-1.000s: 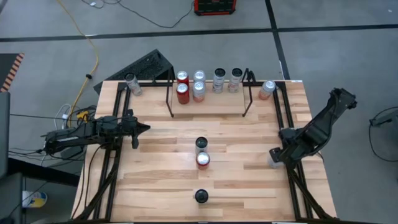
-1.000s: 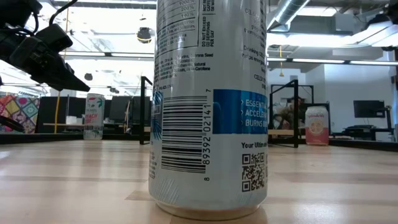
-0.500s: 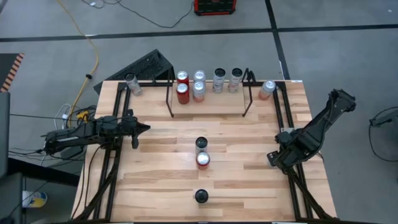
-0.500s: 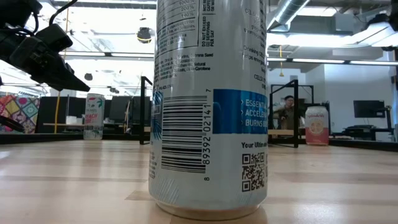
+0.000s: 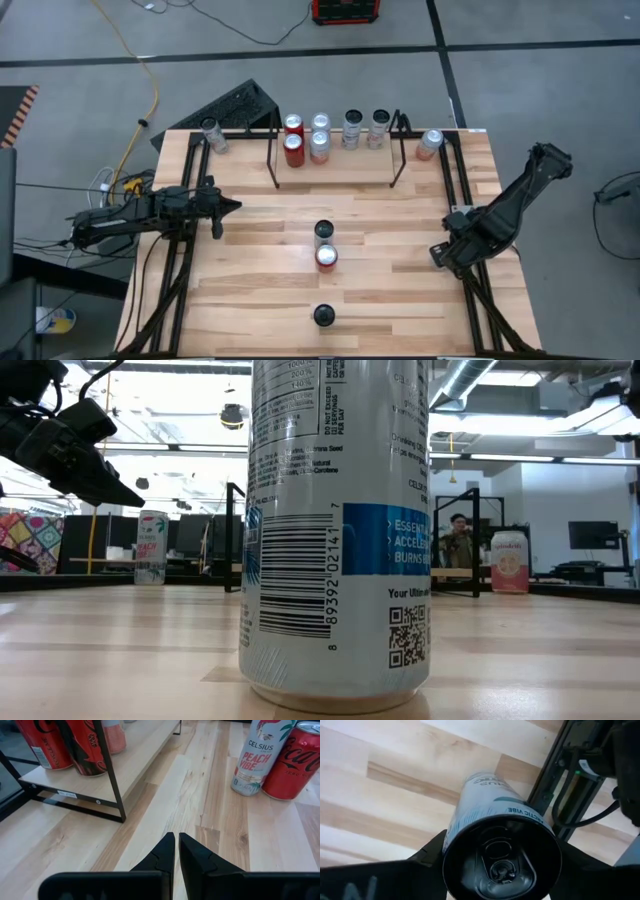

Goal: Place canned beverage on shelf
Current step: Put the right white blue soda can on the shelf aligned with the other white blue soda can

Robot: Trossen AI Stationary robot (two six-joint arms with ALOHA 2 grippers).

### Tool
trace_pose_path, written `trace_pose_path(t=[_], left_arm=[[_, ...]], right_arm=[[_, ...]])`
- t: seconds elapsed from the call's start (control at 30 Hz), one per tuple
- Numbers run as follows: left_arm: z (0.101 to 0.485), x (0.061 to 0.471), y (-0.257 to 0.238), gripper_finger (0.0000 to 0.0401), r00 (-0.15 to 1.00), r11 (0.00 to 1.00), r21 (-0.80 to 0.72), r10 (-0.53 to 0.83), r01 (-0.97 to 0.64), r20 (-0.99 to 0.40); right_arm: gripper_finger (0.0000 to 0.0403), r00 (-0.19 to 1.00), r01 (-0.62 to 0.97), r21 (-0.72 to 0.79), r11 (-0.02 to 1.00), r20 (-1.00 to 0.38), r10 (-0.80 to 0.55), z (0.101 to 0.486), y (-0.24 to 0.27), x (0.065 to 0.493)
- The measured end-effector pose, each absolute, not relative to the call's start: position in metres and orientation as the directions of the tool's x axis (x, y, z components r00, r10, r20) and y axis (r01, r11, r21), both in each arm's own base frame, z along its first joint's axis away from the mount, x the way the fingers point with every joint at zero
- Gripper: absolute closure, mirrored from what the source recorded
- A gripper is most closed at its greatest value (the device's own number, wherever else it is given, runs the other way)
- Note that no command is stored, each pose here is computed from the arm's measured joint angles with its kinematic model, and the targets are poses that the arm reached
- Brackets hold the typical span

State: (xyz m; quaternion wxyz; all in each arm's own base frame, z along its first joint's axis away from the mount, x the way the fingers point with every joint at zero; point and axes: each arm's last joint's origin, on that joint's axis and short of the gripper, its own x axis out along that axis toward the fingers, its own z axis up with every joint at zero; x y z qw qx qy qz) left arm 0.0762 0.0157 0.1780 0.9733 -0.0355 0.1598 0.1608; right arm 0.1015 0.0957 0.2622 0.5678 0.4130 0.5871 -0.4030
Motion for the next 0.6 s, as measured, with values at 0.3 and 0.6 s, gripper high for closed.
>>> trace_pose_path(t=[0.3,0.6], left_arm=[[0.178,0.076,0.016,0.0390,0.897,0.946,-0.018,0.302,-0.325,-0.322],[0.178,0.076,0.016,0.0390,0.897,0.946,-0.018,0.302,-0.325,-0.322]], right_arm=[[0.0179,0.076,0.946,0.103,0.309,-0.992,0.098,0.291,0.097,0.113],[0.0179,0.255,0.905,0.251,0.344,-0.966,0.035,0.336,0.080,0.166]])
